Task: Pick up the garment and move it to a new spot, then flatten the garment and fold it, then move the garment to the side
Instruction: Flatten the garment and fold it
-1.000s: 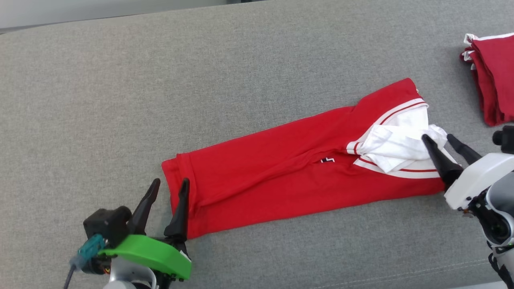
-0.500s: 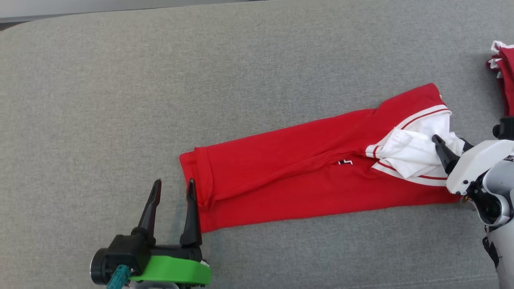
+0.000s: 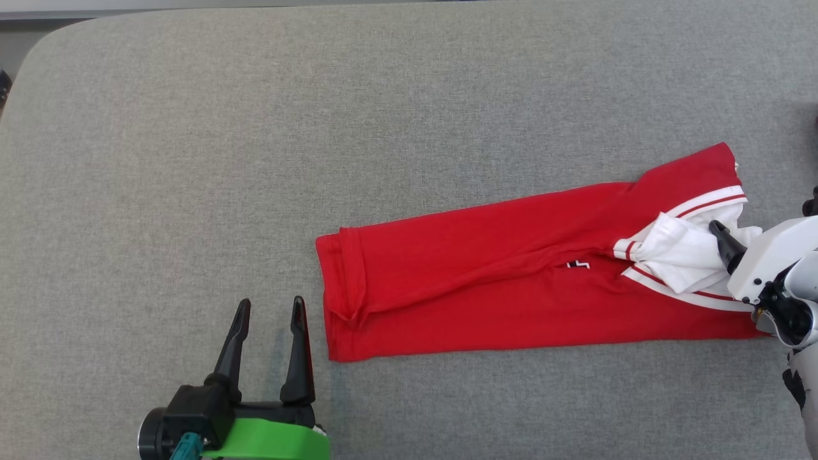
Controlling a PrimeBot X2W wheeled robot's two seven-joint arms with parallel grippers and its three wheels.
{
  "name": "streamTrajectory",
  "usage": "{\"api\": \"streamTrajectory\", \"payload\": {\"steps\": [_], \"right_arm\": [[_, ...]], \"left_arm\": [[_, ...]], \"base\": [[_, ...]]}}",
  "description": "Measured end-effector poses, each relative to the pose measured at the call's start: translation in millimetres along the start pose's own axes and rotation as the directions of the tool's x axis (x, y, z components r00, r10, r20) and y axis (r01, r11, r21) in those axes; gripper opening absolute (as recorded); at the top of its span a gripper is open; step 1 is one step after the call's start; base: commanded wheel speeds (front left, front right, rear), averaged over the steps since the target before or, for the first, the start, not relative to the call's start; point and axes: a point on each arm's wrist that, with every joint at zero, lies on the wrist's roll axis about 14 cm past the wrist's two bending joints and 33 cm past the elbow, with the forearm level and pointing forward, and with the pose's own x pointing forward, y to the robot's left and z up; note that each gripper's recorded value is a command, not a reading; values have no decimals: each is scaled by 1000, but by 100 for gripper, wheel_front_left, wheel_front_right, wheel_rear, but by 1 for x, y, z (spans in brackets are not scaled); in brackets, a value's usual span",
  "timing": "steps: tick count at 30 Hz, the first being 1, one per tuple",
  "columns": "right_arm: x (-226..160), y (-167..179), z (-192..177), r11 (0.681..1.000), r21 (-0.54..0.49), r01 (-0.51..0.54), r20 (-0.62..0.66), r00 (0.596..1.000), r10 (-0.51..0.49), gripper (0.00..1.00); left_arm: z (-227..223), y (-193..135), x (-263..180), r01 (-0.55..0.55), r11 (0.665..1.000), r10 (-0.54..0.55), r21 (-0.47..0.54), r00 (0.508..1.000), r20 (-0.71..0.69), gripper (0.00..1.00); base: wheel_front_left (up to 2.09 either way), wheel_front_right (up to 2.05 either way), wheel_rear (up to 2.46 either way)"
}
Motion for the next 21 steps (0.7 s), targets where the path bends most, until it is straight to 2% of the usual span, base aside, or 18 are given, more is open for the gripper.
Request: {"api": "streamTrajectory", "payload": {"steps": [3, 4, 5, 9, 12, 15, 21], "right_arm": [[2, 13, -9, 999, -4, -33, -45, 998, 33, 100], [2, 16, -10, 999, -5, -43, -51, 998, 43, 36], [2, 21, -10, 998, 2, -56, -50, 997, 56, 0], [0, 43, -14, 990, 66, -125, -47, 991, 129, 0], [-5, 44, -8, 982, 120, -145, -7, 989, 147, 0], [-13, 30, 0, 980, 153, -128, 37, 992, 124, 0], [-41, -30, 41, 985, 173, -25, 156, 988, -3, 0]], "left_arm": [[1, -1, -1, 0, 1000, 0, -7, 1000, 2, 100], [1, -1, -1, -1, 1000, 1, -7, 1000, 3, 100], [1, -2, -1, 0, 1000, 0, -7, 1000, 3, 100], [0, -1, -5, -1, 1000, 1, -7, 1000, 0, 100], [-2, 0, -11, -8, 1000, 8, -6, 1000, -9, 100], [-2, 1, -16, -11, 1000, 11, -7, 1000, -7, 100], [-2, 5, -30, -24, 1000, 24, -10, 1000, -8, 100]], "base": [[0, 0, 0], [0, 0, 0], [0, 0, 0], [0, 0, 0], [0, 0, 0], [0, 0, 0], [0, 0, 0]]}}
